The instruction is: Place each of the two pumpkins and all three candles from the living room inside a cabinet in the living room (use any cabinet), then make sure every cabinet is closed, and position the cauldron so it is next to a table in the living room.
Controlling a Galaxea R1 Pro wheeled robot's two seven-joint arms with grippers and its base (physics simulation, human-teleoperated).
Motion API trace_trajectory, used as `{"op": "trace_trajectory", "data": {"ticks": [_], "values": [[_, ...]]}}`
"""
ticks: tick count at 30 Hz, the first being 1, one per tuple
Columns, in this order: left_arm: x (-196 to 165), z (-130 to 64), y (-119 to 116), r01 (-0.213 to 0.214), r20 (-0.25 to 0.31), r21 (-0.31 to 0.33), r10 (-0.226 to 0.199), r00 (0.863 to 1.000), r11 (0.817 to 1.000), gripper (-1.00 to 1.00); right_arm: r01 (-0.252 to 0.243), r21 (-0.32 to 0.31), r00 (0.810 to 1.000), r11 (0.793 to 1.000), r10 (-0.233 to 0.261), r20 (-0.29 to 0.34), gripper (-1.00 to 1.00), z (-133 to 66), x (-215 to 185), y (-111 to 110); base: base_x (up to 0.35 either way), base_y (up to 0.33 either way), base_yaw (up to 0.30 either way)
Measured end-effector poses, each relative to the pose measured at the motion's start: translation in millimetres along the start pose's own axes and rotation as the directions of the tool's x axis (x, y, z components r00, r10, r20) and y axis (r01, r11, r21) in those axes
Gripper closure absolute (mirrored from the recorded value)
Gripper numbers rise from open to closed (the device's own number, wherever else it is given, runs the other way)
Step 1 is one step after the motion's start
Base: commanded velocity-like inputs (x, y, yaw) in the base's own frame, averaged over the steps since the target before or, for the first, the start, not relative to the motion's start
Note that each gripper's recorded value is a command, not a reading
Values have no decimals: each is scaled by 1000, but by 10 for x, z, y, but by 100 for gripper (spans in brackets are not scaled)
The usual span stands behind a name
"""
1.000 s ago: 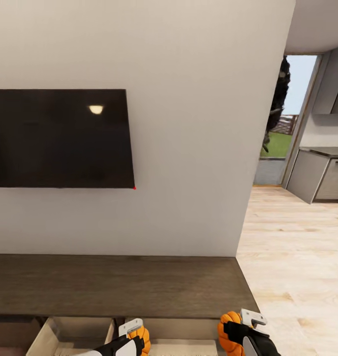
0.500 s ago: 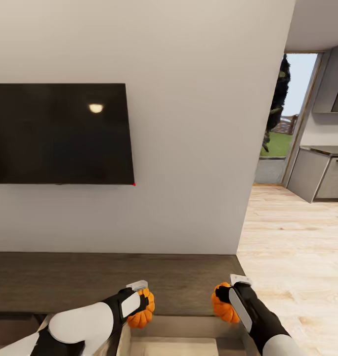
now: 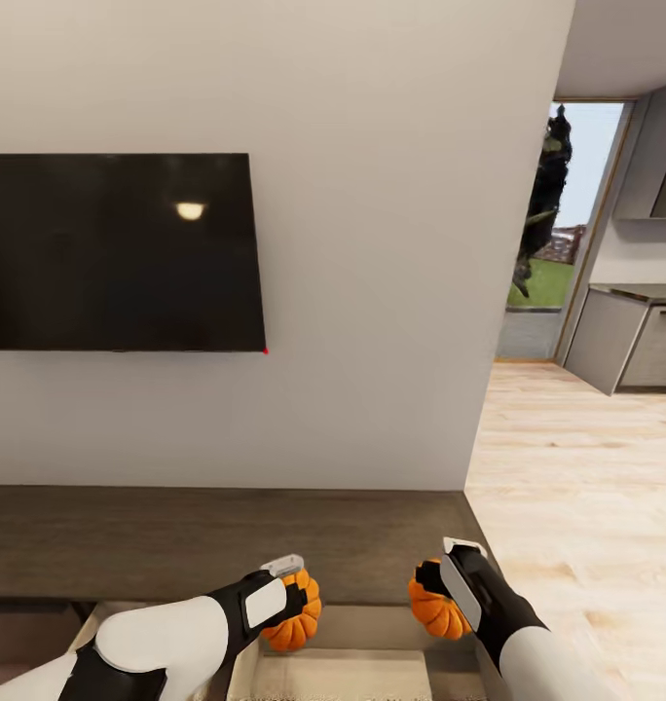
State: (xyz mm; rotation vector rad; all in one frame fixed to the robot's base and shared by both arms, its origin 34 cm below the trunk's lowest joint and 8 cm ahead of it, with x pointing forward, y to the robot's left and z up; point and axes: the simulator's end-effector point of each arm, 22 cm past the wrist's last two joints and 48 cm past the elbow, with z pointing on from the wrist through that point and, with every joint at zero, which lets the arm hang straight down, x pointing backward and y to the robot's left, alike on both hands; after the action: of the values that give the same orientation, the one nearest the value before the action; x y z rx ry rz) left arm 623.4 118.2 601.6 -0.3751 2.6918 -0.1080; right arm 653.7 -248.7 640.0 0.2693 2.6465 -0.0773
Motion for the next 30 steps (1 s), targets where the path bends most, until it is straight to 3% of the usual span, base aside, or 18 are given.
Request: {"op": "trace_trajectory", "data": {"ticks": [7,22,30], "values": [[55,110,16,0,0,1,0,1000,1000,100,2,-2,1000,1000,-2,-3,100,114,82,3,-180,0,0],[183,348,57,1,2,2,-1,1000,1000,100,2,1,1000,1000,-2,4,100,338,208,-7,-3,0,0],[78,417,328,-5,24,-123,8,1000,992,100,5,4,1000,1000,-5,1,100,466,302,-16,0,0,0]]}}
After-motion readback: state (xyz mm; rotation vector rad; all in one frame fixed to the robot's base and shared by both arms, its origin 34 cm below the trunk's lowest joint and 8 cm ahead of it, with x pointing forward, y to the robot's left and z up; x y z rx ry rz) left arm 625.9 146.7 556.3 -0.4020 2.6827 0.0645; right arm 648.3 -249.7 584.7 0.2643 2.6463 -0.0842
